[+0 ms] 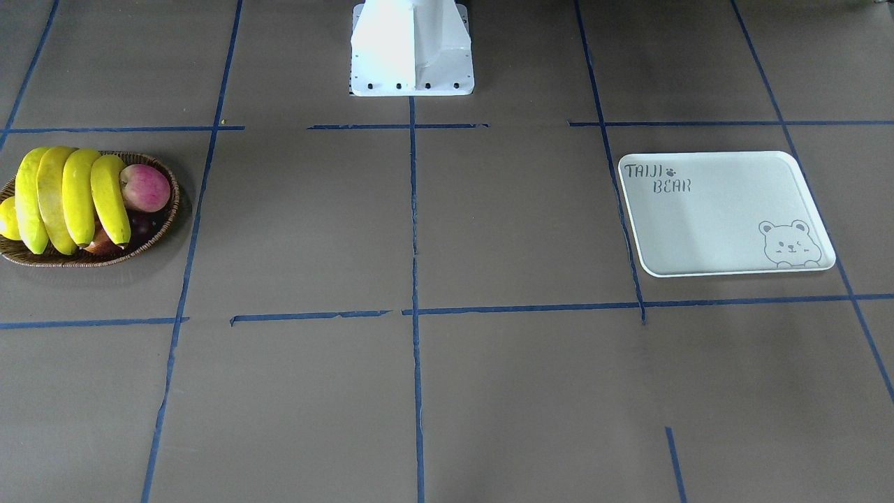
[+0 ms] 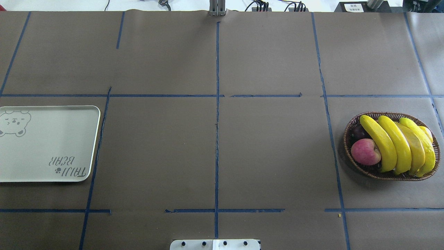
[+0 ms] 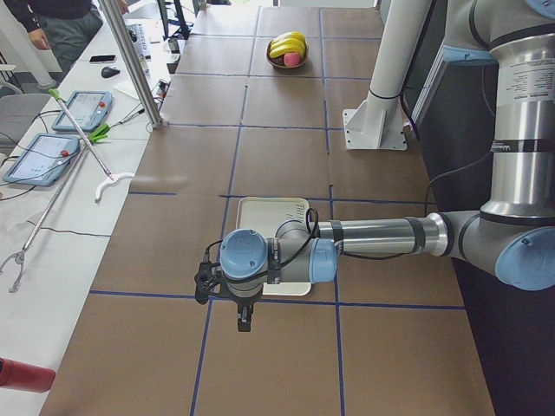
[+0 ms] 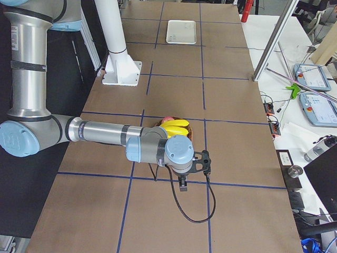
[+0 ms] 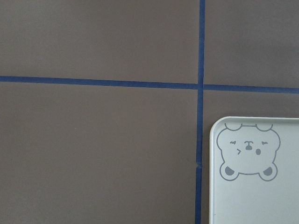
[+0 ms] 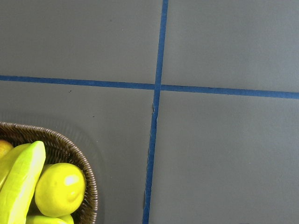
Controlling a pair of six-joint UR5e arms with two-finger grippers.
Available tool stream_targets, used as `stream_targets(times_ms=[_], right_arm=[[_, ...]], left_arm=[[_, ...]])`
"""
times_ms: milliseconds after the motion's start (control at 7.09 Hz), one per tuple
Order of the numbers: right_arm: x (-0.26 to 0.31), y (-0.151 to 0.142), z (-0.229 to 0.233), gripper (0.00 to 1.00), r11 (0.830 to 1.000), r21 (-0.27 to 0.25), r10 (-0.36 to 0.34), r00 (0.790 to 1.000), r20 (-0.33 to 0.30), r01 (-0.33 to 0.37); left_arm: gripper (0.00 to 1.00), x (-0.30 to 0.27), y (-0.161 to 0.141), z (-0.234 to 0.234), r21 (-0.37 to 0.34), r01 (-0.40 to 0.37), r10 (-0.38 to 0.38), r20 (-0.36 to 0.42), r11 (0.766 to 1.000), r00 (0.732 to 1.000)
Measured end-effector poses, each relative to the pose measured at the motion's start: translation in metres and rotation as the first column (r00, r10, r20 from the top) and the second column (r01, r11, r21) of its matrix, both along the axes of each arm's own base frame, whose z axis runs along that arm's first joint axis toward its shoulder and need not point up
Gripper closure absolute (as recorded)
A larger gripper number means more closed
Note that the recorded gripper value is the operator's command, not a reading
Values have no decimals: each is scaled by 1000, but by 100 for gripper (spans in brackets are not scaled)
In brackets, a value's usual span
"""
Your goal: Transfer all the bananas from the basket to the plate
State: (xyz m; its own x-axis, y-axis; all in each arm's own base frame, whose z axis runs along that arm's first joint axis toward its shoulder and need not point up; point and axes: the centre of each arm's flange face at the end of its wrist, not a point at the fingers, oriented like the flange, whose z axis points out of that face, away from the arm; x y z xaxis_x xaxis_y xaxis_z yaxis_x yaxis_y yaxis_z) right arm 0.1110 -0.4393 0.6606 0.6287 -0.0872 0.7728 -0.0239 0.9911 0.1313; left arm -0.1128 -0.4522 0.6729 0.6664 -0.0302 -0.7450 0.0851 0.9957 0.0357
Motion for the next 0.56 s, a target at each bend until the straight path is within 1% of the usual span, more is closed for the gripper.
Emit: stream_targets(times_ms=[564], right_arm=[[0,1,2,0,1000,-1,1,1000,3,-1]], left_arm=[[0,0,0,0,0,0,0,0,1000,1000]])
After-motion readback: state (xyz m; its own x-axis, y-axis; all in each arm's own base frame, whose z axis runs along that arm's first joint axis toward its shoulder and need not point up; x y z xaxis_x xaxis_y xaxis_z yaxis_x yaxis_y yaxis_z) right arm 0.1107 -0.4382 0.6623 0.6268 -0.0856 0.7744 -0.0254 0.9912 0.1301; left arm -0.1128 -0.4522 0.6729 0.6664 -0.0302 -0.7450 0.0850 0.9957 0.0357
